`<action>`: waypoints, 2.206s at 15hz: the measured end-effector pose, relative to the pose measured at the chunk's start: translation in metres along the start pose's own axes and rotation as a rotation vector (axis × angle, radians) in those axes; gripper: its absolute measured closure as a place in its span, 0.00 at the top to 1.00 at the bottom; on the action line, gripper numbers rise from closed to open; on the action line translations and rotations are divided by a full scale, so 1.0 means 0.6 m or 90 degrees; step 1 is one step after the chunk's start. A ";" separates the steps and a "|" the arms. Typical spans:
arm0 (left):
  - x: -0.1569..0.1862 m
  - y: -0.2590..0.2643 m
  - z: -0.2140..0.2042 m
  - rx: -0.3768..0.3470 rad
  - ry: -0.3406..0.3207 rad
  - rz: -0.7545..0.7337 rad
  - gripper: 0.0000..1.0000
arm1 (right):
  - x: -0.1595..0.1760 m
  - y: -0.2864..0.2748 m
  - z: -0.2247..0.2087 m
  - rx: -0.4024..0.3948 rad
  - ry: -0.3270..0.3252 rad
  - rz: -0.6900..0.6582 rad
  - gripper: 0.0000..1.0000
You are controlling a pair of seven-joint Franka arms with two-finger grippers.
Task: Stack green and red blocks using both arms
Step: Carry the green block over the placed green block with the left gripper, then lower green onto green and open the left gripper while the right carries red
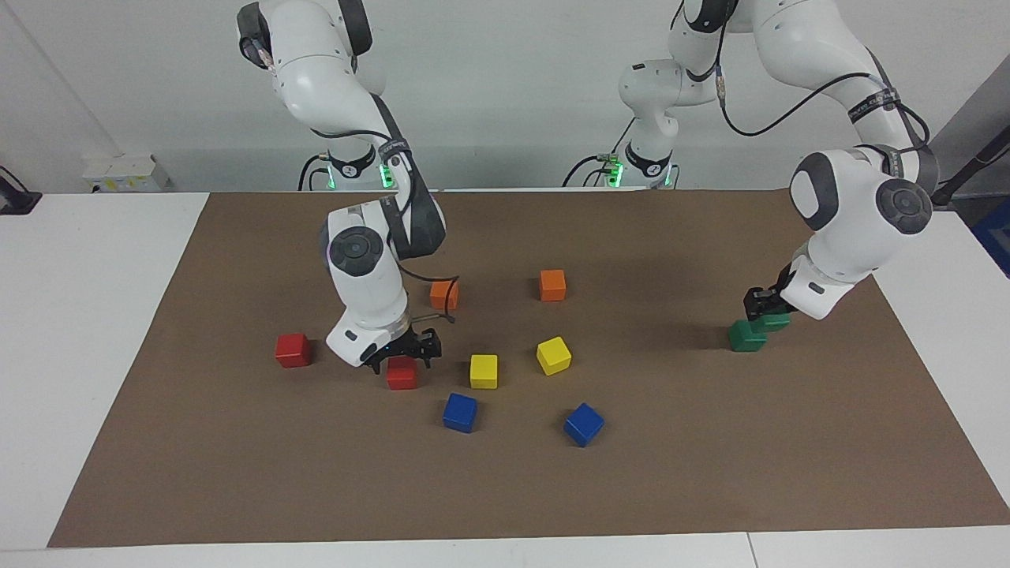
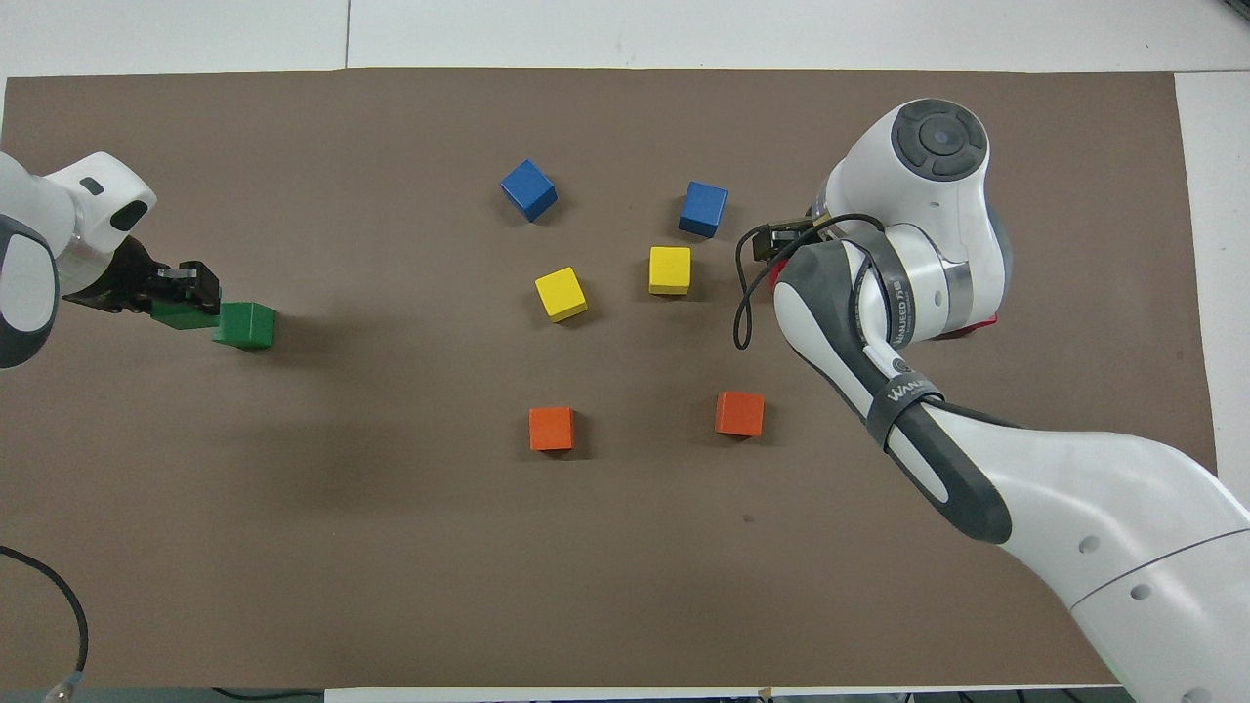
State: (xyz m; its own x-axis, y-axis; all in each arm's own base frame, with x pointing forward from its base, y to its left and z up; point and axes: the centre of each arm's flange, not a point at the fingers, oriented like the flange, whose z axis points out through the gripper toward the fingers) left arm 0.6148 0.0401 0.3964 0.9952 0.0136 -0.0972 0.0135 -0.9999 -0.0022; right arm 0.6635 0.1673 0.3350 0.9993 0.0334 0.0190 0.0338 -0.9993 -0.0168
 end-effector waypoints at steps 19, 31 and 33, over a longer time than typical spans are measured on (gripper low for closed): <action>-0.021 0.017 0.053 -0.005 0.019 0.011 0.55 | -0.003 -0.013 0.043 0.002 0.001 0.040 1.00; -0.023 0.017 0.060 -0.006 0.026 0.019 0.55 | -0.007 -0.016 0.067 0.001 -0.005 0.038 0.55; -0.026 0.018 0.060 -0.006 0.033 0.019 0.55 | -0.002 -0.014 0.053 -0.003 -0.007 0.038 0.55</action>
State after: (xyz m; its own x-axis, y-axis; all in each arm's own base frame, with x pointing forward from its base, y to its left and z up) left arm 0.5958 0.0294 0.3618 0.9988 -0.0157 -0.0458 -0.0153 -0.9998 0.0087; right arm 0.6623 0.1761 0.3032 0.9996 -0.0260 0.0075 -0.0259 -0.9996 -0.0132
